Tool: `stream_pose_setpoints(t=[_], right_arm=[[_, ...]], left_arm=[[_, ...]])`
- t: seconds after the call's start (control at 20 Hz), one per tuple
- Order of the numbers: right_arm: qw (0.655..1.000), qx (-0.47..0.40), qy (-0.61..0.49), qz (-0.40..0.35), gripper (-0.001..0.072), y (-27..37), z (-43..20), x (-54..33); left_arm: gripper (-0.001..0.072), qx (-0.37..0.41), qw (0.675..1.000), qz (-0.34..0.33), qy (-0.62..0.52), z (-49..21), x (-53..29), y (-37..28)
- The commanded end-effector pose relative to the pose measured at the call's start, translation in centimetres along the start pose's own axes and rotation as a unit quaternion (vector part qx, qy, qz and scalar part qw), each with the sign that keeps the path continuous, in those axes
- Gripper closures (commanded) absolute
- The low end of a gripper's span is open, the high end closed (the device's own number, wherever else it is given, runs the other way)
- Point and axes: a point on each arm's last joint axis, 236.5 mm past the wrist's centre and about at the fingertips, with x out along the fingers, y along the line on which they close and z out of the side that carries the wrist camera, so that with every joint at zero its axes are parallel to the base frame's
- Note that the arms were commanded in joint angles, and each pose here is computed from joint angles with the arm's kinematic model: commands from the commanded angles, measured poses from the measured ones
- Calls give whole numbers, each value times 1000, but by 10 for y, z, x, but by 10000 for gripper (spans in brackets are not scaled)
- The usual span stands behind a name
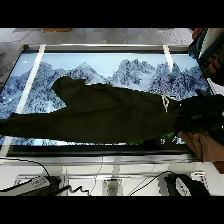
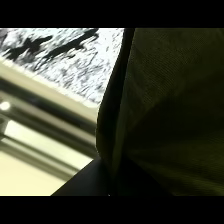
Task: Fold the clothes and pants, and hang the long-sleeved shirts on hangers.
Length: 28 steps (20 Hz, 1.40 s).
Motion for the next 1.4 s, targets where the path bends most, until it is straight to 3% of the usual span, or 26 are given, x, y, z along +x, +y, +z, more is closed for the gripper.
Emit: stream_pose_setpoints(t=[0.0,0.35,0.4,0.45,0.5,0.85,1.0,1.1,1.35], right_arm=[[999,40,30,-6,681,-7,-53,23],[995,53,81,-36,679,-24,-82,31],[995,53,77,-36,596,-24,-80,31],[995,53,76,-36,372,-24,-80,32],[995,53,76,-36,199,-24,-80,32],[997,49,50,-40,187,-24,-66,28],[993,40,-97,-55,189,-33,4,19],[981,49,-180,-58,232,-39,51,12],[985,49,-152,-66,220,-61,123,37]], left_arm=[[690,17,999,34,27,-14,-1,16],[671,47,993,73,75,-39,13,36],[527,47,993,70,79,-41,15,34],[249,48,993,69,81,-43,16,33],[19,48,993,70,81,-43,16,33],[14,23,998,58,33,-21,19,26],[14,-3,1000,11,-28,8,24,4],[15,-14,999,-14,-38,14,27,-8],[15,-15,999,-19,-37,15,29,-10]])
